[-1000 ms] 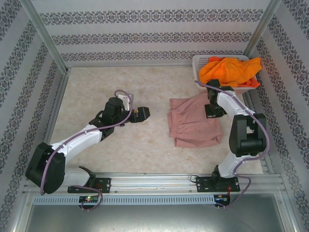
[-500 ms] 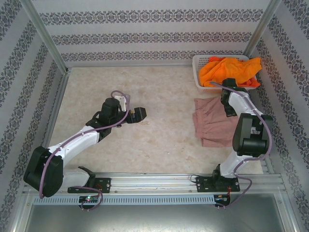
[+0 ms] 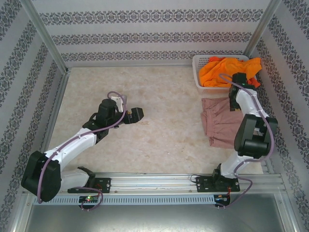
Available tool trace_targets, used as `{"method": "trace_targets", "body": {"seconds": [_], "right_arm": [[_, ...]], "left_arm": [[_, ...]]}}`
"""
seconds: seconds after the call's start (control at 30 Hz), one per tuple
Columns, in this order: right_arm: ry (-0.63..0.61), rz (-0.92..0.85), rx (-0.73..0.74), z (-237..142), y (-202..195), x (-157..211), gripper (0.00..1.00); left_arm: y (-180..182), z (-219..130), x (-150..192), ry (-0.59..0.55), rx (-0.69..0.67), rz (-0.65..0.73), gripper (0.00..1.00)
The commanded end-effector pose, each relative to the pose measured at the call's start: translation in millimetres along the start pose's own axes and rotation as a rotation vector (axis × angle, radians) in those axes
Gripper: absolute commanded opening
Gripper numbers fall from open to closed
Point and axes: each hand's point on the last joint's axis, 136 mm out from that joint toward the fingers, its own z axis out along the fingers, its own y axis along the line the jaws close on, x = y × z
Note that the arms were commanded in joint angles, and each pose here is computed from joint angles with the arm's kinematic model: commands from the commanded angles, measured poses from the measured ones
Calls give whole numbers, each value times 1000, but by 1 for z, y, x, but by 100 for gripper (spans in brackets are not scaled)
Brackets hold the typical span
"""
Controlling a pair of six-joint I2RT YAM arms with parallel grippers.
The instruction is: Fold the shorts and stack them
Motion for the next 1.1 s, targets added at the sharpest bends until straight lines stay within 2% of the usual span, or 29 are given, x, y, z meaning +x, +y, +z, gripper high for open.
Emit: {"method": "trace_targets", "body": {"seconds": [0.0, 0.03, 0.13, 0.23, 0.33, 0.53, 0.73, 0.93, 1.07], "right_arm": [[-194, 283, -436, -80, 30, -41, 92], [-242, 339, -553, -102, 39, -54, 94], [-320, 439, -776, -149, 54, -92, 94], [-346, 443, -818, -168, 65, -128, 94], [-377, 434, -758, -167, 73, -161, 95], [-367, 422, -580, -119, 86, -208, 92], [-336, 397, -417, -60, 91, -232, 81], [-260, 408, -396, -6, 111, -233, 75], [-223, 406, -411, 18, 124, -231, 63]], "left_arm": [[7, -5, 1, -10, -21, -1, 100], [7, -4, 1, -13, -19, -6, 100], [6, -3, 0, -19, -8, -21, 100], [4, -3, -1, -21, -1, -26, 100], [5, -5, -1, -20, -7, -27, 100], [6, -11, 0, -29, -19, -32, 100], [9, -19, 4, -35, -38, -31, 100], [12, -21, 7, -31, -43, -42, 100], [14, -22, 10, -30, -48, -42, 100]]}}
